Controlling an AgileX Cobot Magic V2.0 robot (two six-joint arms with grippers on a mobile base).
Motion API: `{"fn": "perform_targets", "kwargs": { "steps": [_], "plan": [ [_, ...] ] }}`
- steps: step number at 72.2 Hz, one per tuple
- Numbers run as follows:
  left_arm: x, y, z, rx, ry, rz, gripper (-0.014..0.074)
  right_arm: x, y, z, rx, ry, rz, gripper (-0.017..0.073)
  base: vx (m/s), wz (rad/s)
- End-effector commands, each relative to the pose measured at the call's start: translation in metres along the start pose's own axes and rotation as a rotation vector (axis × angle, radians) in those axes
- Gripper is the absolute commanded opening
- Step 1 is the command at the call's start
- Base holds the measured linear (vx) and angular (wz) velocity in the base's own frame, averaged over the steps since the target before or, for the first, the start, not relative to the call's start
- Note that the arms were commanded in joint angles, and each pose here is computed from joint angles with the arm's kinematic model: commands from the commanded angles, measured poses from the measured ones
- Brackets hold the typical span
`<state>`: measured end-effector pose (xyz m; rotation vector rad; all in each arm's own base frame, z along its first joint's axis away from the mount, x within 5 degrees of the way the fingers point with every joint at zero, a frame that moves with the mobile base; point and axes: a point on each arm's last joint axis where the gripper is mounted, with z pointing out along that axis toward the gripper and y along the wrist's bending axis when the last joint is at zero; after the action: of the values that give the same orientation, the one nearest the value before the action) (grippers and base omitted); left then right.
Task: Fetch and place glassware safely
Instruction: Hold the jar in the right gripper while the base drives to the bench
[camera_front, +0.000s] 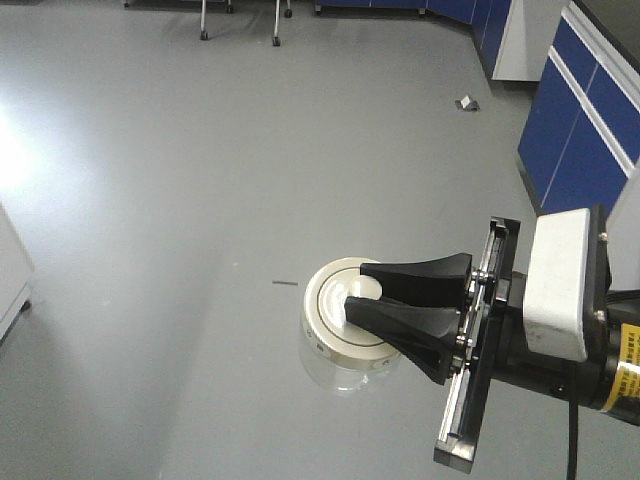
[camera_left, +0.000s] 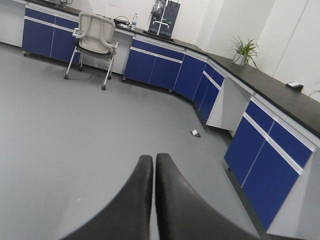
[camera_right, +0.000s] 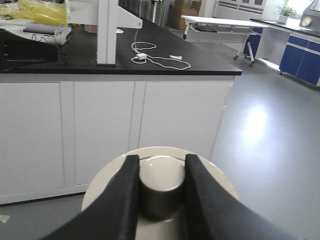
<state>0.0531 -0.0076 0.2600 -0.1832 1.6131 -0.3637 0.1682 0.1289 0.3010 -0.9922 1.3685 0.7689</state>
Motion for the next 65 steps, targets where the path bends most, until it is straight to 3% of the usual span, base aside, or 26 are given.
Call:
{"fn": "perform_targets", "kwargs": {
  "steps": [1,65],
  "plan": [
    [-0.0144,-0.0047,-0.0012,0.028,-0.093,-0.017,-0.0007,-0.0180,-0.0006,-0.0025,0.000,-0.100,0.008,-0.0003,0.67,-0.03],
    [-0.0145,-0.0047,-0.0014,0.029,-0.094,-0.017,-0.0007,-0.0181,-0.0013,-0.0030,0.013,-0.095,0.007,-0.0003,0.72,-0.03]
  ]
}}
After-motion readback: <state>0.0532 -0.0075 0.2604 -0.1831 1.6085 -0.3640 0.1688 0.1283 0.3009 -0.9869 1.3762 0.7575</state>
